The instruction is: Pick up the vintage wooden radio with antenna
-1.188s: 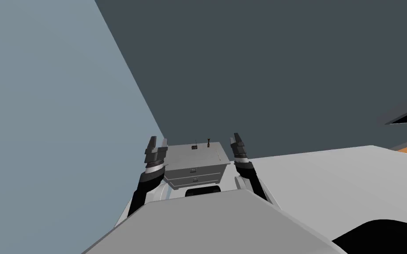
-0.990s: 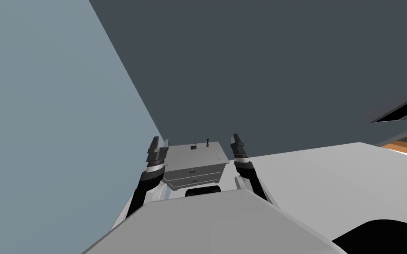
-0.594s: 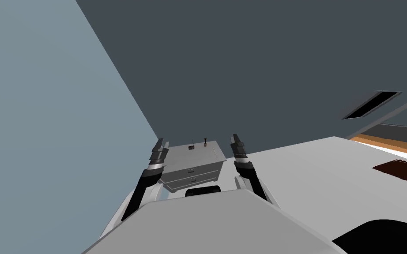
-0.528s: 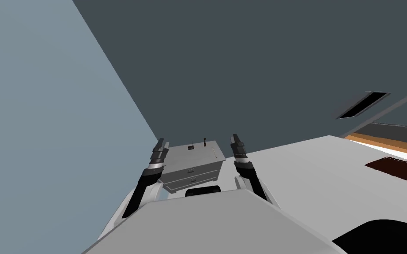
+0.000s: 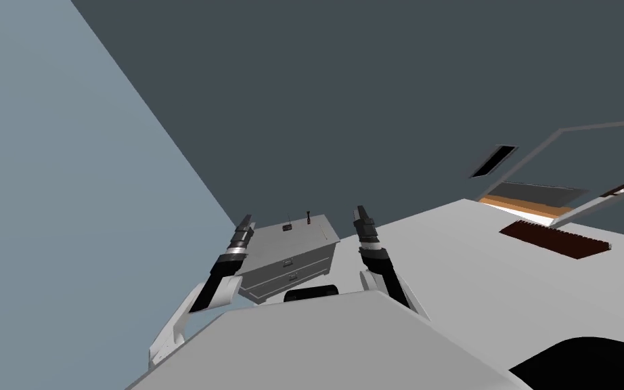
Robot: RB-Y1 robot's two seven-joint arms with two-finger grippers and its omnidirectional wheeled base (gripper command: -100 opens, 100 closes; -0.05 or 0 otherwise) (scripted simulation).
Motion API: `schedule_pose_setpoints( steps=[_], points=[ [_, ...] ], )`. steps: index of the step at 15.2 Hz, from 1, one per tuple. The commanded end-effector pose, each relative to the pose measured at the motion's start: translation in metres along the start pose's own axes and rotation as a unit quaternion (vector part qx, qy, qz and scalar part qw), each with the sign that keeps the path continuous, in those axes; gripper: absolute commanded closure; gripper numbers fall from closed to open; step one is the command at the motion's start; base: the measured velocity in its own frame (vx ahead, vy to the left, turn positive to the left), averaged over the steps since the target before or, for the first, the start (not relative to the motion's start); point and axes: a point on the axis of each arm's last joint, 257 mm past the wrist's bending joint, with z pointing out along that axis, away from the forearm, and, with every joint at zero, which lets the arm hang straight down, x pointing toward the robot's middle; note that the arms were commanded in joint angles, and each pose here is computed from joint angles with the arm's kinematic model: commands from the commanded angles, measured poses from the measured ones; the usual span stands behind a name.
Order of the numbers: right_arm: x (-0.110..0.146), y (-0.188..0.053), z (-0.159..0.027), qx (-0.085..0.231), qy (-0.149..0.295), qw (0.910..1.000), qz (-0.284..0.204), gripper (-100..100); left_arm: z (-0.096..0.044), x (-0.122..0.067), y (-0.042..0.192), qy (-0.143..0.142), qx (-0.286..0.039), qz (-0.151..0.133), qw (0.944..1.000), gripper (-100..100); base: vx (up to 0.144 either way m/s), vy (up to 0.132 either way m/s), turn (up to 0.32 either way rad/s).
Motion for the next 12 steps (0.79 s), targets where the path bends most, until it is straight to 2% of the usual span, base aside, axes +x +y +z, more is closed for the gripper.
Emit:
schedule_pose_setpoints(
  steps=[1, 3, 4, 6, 7, 9, 10, 11, 12],
  points=[
    [0.0, 0.0, 0.0, 0.0, 0.0, 1.0, 0.0, 0, 0.005, -0.019, 0.026, -0.007, -0.034, 0.017, 0.9992, -100, -0.019, 0.002, -0.159],
    [0.0, 0.0, 0.0, 0.0, 0.0, 1.0, 0.0, 0, 0.004, -0.019, 0.03, -0.007, -0.041, 0.017, 0.999, -100, -0.019, 0.002, -0.143],
    [0.0, 0.0, 0.0, 0.0, 0.0, 1.0, 0.0, 0, 0.011, -0.037, 0.044, -0.016, -0.063, 0.032, 0.9974, -100, -0.021, 0.001, -0.173],
    [0.0, 0.0, 0.0, 0.0, 0.0, 1.0, 0.0, 0, 0.007, -0.038, 0.055, -0.016, -0.075, 0.031, 0.9966, -100, -0.02, 0.003, -0.145],
    [0.0, 0.0, 0.0, 0.0, 0.0, 1.0, 0.0, 0, 0.014, -0.059, 0.067, -0.027, -0.094, 0.045, 0.9941, -100, -0.022, -0.002, -0.204],
    [0.0, 0.0, 0.0, 0.0, 0.0, 1.0, 0.0, 0, 0.009, -0.06, 0.08, -0.028, -0.109, 0.044, 0.9926, -100, -0.023, 0.002, -0.146],
    [0.0, 0.0, 0.0, 0.0, 0.0, 1.0, 0.0, 0, 0.014, -0.083, 0.094, -0.042, -0.131, 0.056, 0.9888, -100, -0.021, 0.0, -0.217],
    [0.0, 0.0, 0.0, 0.0, 0.0, 1.0, 0.0, 0, 0.01, -0.085, 0.104, -0.043, -0.144, 0.056, 0.9871, -100, -0.021, 0.003, -0.232],
    [0.0, 0.0, 0.0, 0.0, 0.0, 1.0, 0.0, 0, 0.017, -0.108, 0.106, -0.058, -0.15, 0.067, 0.9847, -100, -0.027, 0.002, -0.29]
  ],
)
